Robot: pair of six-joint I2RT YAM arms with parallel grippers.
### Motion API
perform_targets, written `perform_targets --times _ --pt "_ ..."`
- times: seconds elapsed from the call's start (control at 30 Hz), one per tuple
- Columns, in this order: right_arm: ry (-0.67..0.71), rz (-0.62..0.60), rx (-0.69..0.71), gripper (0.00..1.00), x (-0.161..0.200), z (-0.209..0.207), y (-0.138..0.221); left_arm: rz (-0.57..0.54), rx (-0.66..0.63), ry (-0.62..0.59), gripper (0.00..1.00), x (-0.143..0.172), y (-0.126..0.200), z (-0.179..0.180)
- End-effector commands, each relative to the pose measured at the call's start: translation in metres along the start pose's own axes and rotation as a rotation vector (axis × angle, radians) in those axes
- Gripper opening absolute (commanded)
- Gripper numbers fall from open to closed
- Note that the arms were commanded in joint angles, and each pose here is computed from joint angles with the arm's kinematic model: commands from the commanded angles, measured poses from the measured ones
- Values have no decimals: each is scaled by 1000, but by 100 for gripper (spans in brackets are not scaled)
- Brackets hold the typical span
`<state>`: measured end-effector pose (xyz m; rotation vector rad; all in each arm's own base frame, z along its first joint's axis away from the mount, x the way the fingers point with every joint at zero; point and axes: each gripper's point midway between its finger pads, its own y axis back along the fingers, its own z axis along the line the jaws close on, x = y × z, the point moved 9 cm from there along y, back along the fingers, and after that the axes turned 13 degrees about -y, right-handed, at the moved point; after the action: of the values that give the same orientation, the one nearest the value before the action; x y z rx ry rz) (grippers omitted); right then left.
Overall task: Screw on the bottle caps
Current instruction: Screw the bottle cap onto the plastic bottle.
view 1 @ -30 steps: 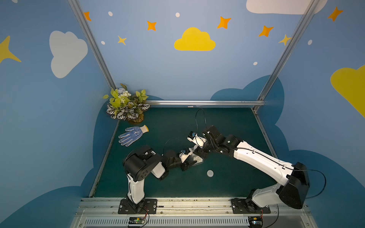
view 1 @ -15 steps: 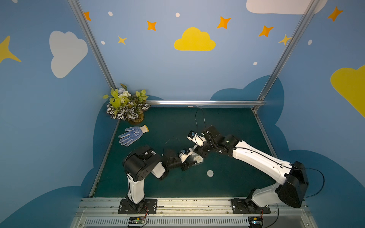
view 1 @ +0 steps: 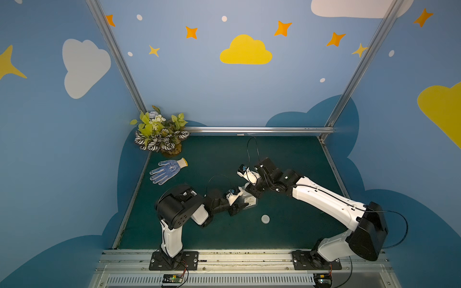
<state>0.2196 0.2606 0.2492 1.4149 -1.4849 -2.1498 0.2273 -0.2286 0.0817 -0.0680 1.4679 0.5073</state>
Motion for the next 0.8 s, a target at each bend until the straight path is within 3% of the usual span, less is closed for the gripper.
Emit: perform_targets --times 0.0,0.53,0.77 --pt "-22 -10 -7 44 -6 -2 0 -22 4 -8 2 -4 -2 3" --pt "-116 44 62 28 4 -1 -12 -27 -43 -23 2 -4 -1 1" --pt "-156 56 152 16 7 8 -20 -34 -89 -39 2 -4 1 0"
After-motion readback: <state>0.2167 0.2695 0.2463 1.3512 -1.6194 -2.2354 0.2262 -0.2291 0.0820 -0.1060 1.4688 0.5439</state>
